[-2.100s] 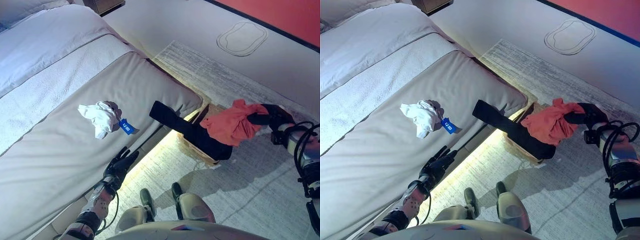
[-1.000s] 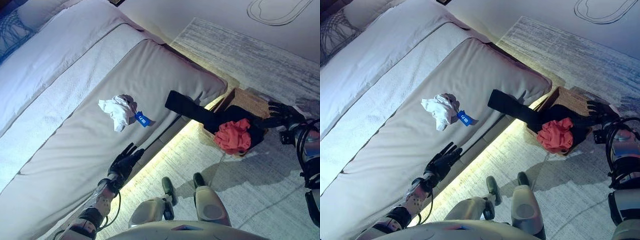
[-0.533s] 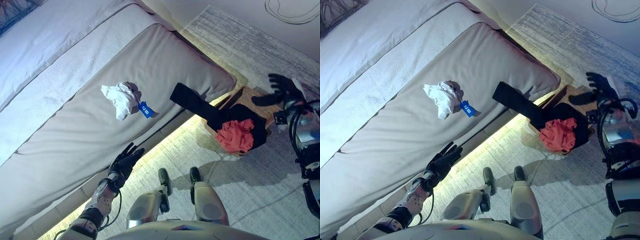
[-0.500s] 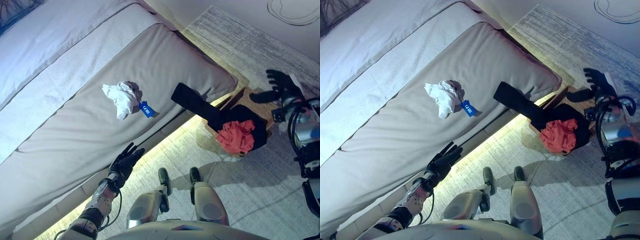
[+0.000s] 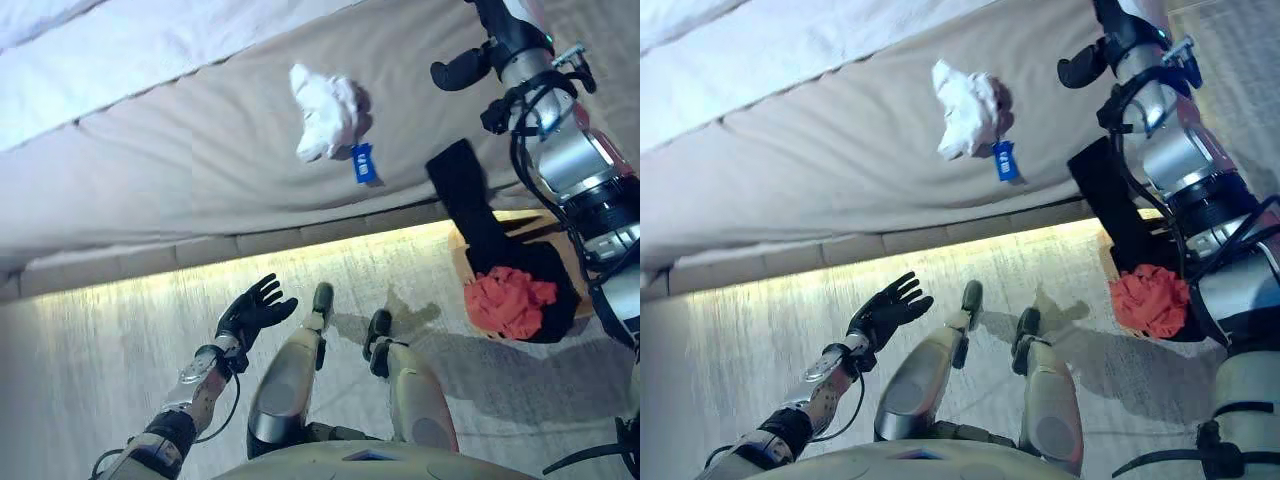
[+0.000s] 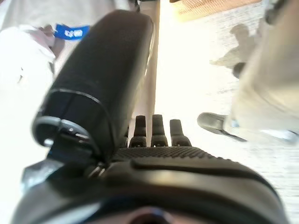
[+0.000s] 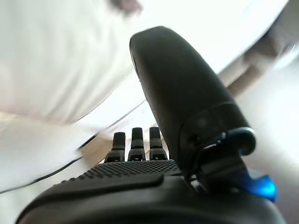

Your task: Pick up the clothes from the bed and place them into the basket

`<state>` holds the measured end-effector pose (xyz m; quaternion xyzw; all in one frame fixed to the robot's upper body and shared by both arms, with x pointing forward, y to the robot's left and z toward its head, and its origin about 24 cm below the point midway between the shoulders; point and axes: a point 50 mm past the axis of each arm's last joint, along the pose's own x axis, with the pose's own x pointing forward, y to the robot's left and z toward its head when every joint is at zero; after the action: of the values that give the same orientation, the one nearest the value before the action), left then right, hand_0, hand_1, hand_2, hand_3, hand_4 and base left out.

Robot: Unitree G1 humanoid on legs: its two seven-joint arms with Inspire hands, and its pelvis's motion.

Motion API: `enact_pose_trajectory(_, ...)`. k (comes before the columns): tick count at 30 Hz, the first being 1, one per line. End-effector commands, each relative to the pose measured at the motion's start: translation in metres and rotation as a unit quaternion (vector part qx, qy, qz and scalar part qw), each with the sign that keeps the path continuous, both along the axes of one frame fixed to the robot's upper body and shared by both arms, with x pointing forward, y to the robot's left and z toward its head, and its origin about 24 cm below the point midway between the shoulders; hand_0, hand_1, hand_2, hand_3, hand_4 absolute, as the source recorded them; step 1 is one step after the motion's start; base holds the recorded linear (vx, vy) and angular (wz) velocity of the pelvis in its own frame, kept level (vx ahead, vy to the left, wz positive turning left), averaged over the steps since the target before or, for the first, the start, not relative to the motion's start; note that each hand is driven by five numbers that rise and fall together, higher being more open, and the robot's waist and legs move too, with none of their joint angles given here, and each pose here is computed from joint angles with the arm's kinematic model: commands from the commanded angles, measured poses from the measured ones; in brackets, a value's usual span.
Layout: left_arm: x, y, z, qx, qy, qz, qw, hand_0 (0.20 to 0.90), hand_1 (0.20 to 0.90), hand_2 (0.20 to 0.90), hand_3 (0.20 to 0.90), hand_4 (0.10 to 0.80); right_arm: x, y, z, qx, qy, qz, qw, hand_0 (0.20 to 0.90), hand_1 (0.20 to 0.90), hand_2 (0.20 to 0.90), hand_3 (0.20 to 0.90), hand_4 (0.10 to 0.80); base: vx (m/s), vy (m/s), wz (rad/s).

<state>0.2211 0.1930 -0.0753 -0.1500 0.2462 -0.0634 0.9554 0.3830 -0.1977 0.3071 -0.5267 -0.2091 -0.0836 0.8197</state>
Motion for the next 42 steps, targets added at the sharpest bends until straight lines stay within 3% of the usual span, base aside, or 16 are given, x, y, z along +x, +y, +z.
enact_pose_trajectory(1,0.002,0.009,0.02,-0.004,-0.071,-0.015,0.997,0.9,0.9,0.9,0.9,0.8,-0.017,0.028,0.061,-0.147,-0.125,-0.01,0.981,0.9,0.9,0.9,0.9,0.8,-0.034,0.077,0.37)
enact_pose_trajectory(2,0.003,0.009,0.021,-0.005,-0.073,-0.016,0.997,0.9,0.9,0.9,0.9,0.8,-0.017,0.028,0.062,-0.156,-0.126,-0.014,0.98,0.9,0.9,0.9,0.9,0.8,0.026,0.035,0.41)
enact_pose_trajectory(5,0.004,0.012,0.03,-0.011,-0.091,-0.025,0.996,0.9,0.9,0.9,0.9,0.8,-0.019,0.029,0.076,-0.32,-0.152,-0.087,0.931,0.9,0.9,0.9,0.9,0.8,-0.001,0.008,0.43)
enact_pose_trajectory(6,0.002,0.016,0.035,-0.009,-0.099,-0.029,0.995,0.9,0.9,0.9,0.9,0.8,-0.018,0.027,0.08,-0.411,-0.145,-0.124,0.892,0.9,0.9,0.9,0.9,0.8,0.01,-0.003,0.26)
enact_pose_trajectory(9,0.0,0.023,0.042,-0.011,-0.107,-0.032,0.994,0.9,0.9,0.9,0.9,0.8,-0.016,0.021,0.08,-0.533,-0.109,-0.175,0.821,0.9,0.9,0.9,0.9,0.8,0.03,-0.016,0.39)
enact_pose_trajectory(11,0.0,0.025,0.047,-0.013,-0.11,-0.034,0.993,0.9,0.9,0.9,0.9,0.8,-0.013,0.013,0.075,-0.582,-0.084,-0.194,0.786,0.9,0.9,0.9,0.9,0.8,0.048,-0.027,0.33)
enact_pose_trajectory(18,-0.003,0.029,0.051,-0.011,-0.111,-0.042,0.993,0.9,0.9,0.9,0.9,0.8,-0.007,-0.006,0.068,-0.652,-0.014,-0.231,0.722,0.9,0.9,0.9,0.9,0.8,0.058,-0.008,0.12)
enact_pose_trajectory(24,-0.005,0.03,0.054,-0.046,-0.12,-0.025,0.991,0.9,0.9,0.9,0.9,0.8,-0.004,-0.019,0.068,-0.65,0.023,-0.25,0.718,0.9,0.9,0.9,0.9,0.8,0.028,0.021,0.01)
enact_pose_trajectory(31,-0.012,0.026,0.064,-0.069,-0.14,-0.035,0.987,0.9,0.9,0.9,0.9,0.8,0.002,-0.032,0.055,-0.621,0.125,-0.238,0.737,0.9,0.9,0.9,0.9,0.8,0.0,0.0,0.0)
enact_pose_trajectory(36,-0.011,0.024,0.072,-0.089,-0.157,-0.039,0.983,0.9,0.9,0.9,0.9,0.8,0.004,-0.039,0.055,-0.585,0.142,-0.246,0.759,0.9,0.9,0.9,0.9,0.8,-0.04,0.003,0.02)
enact_pose_trajectory(38,-0.011,0.022,0.075,-0.093,-0.163,-0.044,0.981,0.9,0.9,0.9,0.9,0.8,0.003,-0.043,0.058,-0.566,0.138,-0.249,0.774,0.804,0.804,0.804,0.787,0.687,-0.057,-0.011,0.01)
enact_pose_trajectory(39,-0.012,0.022,0.077,-0.095,-0.166,-0.046,0.98,0.9,0.9,0.9,0.9,0.8,0.002,-0.043,0.061,-0.558,0.127,-0.245,0.783,0.528,0.528,0.528,0.466,0.366,-0.047,-0.002,0.01)
enact_pose_trajectory(40,-0.013,0.022,0.078,-0.096,-0.168,-0.046,0.98,0.9,0.9,0.9,0.9,0.8,0.002,-0.042,0.063,-0.552,0.12,-0.242,0.789,0.319,0.319,0.319,0.222,0.122,-0.062,0.006,0.01)
enact_pose_trajectory(42,-0.014,0.022,0.078,-0.097,-0.167,-0.046,0.98,0.9,0.9,0.9,0.9,0.8,0.0,-0.042,0.069,-0.529,0.098,-0.238,0.809,0.3,0.3,0.3,0.2,0.1,-0.054,0.01,-0.01)
